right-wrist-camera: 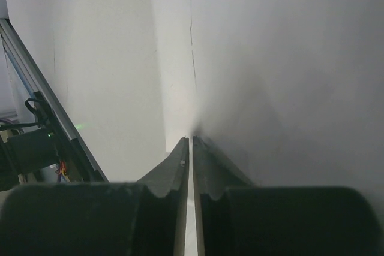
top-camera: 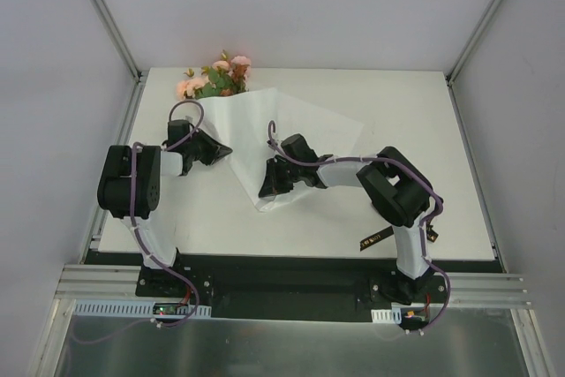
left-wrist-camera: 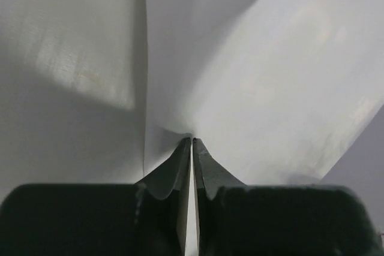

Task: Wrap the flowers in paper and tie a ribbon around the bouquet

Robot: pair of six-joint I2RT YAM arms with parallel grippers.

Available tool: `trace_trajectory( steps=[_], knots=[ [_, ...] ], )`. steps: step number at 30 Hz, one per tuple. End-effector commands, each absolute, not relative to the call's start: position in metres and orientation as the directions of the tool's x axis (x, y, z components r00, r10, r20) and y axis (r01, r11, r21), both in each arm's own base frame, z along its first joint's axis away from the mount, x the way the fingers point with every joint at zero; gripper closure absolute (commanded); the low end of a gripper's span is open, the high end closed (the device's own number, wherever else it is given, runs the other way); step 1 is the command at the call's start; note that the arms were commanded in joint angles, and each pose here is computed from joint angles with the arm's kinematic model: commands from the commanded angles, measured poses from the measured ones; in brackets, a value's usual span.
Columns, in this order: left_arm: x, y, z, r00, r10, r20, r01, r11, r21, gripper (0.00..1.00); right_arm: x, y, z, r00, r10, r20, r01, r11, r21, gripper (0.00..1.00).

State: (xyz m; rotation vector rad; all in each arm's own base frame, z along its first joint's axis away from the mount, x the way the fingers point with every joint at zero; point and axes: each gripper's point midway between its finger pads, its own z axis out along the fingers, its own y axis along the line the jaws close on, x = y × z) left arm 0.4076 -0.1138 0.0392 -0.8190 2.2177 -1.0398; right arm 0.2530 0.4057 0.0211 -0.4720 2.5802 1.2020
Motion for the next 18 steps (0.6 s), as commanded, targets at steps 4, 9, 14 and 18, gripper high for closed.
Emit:
trace_trajectory(
  steps=[4,9,14,18],
  knots=[
    [0.441,-0.085,0.037,-0.581,-0.788,-0.202,-0.371,0.477,-0.796,1.00,0.243,0.405,0.019,-0.921,-0.190,-0.341,-0.383,0.607,0.696,0.98],
    [0.461,-0.066,0.040,-0.543,-0.804,-0.241,-0.399,0.500,-0.768,1.00,0.240,0.405,0.017,-0.924,-0.191,-0.332,-0.376,0.610,0.698,0.99],
    [0.471,-0.044,0.023,-0.509,-0.832,-0.222,-0.493,0.493,-0.717,1.00,0.241,0.408,0.020,-0.925,-0.191,-0.330,-0.375,0.602,0.705,0.99],
    [0.479,-0.027,0.018,-0.457,-0.858,-0.235,-0.547,0.479,-0.687,1.00,0.240,0.408,0.024,-0.923,-0.192,-0.333,-0.380,0.596,0.707,0.99]
  ],
)
